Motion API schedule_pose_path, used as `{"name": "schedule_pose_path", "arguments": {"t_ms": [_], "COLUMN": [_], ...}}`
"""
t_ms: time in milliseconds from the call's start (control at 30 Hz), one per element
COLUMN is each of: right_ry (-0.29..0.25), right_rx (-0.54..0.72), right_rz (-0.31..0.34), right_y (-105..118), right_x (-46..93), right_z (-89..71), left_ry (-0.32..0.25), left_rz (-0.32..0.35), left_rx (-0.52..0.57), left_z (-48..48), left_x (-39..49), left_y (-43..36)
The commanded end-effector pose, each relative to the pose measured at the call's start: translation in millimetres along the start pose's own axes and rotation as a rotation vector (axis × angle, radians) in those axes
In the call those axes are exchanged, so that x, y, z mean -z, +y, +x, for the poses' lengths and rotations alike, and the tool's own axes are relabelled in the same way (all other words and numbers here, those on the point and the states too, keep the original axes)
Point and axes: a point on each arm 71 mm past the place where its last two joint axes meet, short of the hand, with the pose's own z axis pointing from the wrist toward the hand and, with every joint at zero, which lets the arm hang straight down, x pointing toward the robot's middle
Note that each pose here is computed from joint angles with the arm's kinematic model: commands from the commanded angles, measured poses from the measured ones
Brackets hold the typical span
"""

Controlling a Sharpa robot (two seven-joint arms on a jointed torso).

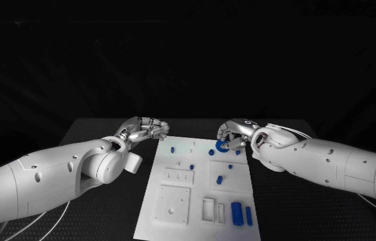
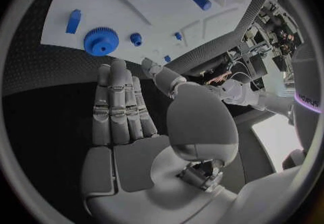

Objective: Assemble the parts on the task board

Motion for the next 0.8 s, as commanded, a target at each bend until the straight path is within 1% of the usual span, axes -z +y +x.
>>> {"name": "schedule_pose_path", "arguments": {"t_ms": [33,333,500,800], "right_ry": [-0.008,-0.022,-0.021,0.003], "right_rx": [0.099,0.136,0.145,0.158], "right_rz": [-0.007,-0.015,-0.019,-0.026], "right_y": [4,13,16,21], "right_x": [-2.1,-7.7,-10.0,-12.7], "right_z": [0.5,1.4,2.3,8.8], "left_ry": [0.029,0.032,0.033,0.036], "left_rz": [0.019,0.015,0.014,0.012], "left_rx": [0.003,0.003,0.004,0.006], "left_z": [3.5,3.7,3.7,4.2], "left_x": [-0.6,-1.0,-1.1,0.5], "left_y": [-2.3,-2.0,-1.9,-2.3]}}
